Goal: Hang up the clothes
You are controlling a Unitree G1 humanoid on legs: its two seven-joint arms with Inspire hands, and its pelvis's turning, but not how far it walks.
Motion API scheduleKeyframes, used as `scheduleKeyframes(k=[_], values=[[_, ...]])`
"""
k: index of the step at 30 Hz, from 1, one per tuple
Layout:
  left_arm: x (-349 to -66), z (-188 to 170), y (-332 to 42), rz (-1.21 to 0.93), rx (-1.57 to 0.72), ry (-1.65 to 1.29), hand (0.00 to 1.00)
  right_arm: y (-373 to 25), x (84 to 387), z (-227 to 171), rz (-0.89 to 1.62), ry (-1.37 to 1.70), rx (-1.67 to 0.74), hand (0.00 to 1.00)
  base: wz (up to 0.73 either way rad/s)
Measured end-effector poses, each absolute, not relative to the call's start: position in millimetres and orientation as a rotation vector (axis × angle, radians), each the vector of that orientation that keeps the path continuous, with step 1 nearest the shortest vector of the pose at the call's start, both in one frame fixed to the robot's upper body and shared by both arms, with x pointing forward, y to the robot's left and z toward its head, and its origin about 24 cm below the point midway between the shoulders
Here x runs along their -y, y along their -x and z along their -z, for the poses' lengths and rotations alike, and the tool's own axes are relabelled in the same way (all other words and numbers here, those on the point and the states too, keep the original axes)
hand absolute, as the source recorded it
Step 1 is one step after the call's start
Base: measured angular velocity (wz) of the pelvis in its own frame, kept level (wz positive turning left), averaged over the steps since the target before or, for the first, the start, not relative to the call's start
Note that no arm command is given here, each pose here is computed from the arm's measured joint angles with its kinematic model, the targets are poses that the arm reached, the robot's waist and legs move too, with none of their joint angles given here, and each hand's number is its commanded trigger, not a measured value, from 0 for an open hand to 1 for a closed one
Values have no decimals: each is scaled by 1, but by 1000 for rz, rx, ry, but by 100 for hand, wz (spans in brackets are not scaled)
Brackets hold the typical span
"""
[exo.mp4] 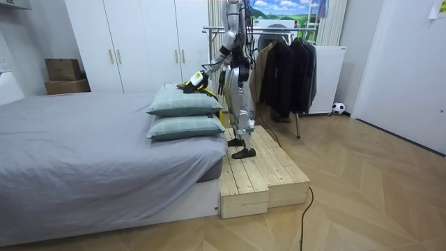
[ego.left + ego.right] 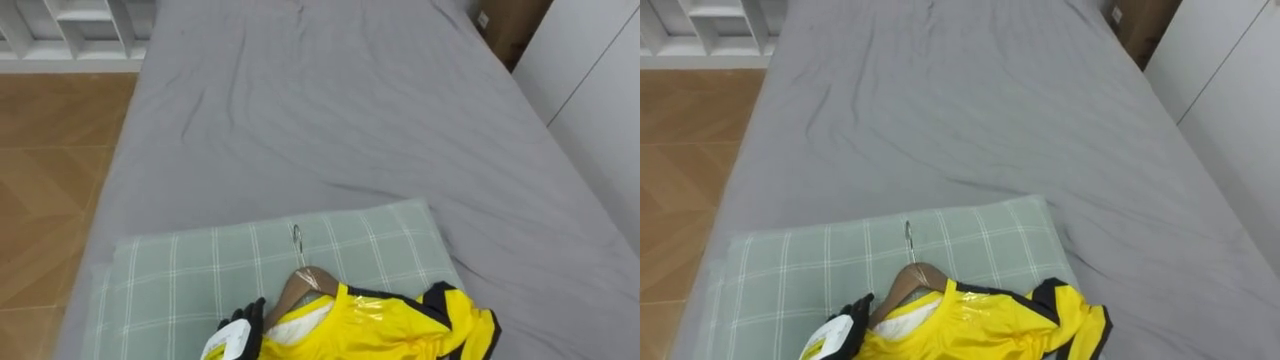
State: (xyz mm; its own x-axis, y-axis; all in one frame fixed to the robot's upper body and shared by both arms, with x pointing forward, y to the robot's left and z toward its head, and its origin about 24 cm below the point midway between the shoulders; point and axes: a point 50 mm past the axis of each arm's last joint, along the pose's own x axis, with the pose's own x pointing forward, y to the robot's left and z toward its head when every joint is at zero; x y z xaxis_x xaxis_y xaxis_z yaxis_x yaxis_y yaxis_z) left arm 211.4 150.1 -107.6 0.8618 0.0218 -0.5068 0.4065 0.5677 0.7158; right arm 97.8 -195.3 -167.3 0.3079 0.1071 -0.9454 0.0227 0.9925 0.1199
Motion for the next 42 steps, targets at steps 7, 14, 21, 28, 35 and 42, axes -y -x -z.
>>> scheduleKeyframes(k=[7, 14, 21, 28, 35, 42], values=[[-150, 111, -207, 233, -513, -952, 0, -96, 195, 168, -58, -123, -1266, 0, 0], [-150, 116, -201, 239, -536, -943, 0, -95, 195, 168, -63, -127, -1269, 0, 0], [-153, 118, -201, 230, -544, -956, 0, -93, 193, 169, -67, -125, -1280, 0, -2], [-155, 117, -201, 204, -545, -963, 0, -91, 192, 169, -34, -165, -1291, 0, -5], [-158, 117, -206, 194, -557, -961, 0, -92, 192, 169, -36, -162, -1291, 0, 0], [-160, 117, -210, 184, -572, -960, 0, -91, 191, 169, -44, -155, -1303, 0, 0]])
